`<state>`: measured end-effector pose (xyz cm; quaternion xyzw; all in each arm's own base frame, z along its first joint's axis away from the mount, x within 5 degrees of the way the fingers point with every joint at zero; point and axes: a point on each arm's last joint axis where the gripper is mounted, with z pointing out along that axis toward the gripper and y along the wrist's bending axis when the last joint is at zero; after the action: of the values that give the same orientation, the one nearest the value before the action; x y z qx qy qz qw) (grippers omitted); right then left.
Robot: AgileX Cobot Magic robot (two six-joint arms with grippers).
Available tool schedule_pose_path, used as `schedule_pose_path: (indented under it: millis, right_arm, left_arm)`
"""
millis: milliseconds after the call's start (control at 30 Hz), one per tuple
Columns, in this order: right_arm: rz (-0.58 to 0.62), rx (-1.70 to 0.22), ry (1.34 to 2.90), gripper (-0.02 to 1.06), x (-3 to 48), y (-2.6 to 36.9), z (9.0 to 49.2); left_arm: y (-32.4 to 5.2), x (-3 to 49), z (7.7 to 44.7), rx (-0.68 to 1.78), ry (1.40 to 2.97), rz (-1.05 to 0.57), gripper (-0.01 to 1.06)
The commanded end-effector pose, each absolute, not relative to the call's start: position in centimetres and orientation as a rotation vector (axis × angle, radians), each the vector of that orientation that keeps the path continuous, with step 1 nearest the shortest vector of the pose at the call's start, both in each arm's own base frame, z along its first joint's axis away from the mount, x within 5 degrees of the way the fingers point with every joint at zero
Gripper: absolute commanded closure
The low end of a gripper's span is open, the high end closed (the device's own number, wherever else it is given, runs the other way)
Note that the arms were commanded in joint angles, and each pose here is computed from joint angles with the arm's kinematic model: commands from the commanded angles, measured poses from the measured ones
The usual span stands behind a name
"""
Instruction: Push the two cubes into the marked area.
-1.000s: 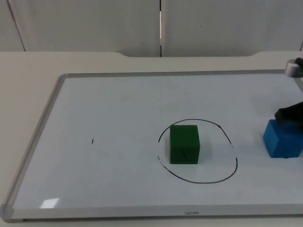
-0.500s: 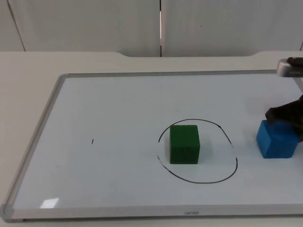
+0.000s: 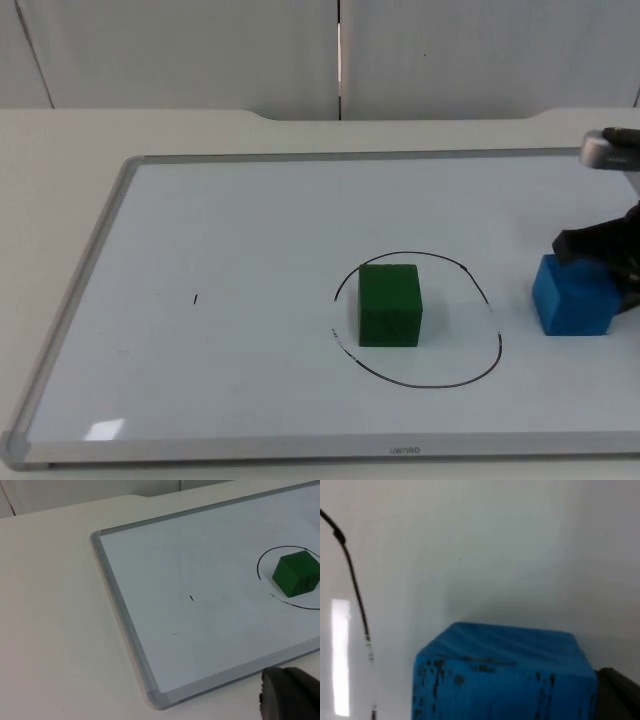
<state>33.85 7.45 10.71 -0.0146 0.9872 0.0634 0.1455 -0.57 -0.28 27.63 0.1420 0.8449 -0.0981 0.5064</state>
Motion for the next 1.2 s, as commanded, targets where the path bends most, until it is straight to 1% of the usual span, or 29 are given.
schedule_pose_path:
  millis: [0,267,600,1033,1167]
  right_arm:
    - [0.192,-0.043,2.848,1.04,33.8,7.8,10.8]
    - [0.214,-0.055,2.843,1.04,33.6,8.8,10.8]
    - [0.278,0.049,2.853,1.04,33.6,9.1,10.8]
    - [0.279,-0.041,2.865,1.04,33.1,10.5,10.8]
    - [0.283,-0.128,2.853,1.04,32.7,12.0,10.8]
  left_arm:
    - [-0.3,-0.6,27.5,0.343,2.043,-0.244,1.05]
    - [-0.3,-0.6,27.5,0.343,2.043,-0.244,1.05]
    - [-0.3,-0.6,27.5,0.343,2.043,-0.244,1.05]
    - [-0.3,-0.6,27.5,0.343,2.043,-0.244,1.05]
    - [-0.3,-0.6,27.5,0.343,2.043,-0.244,1.05]
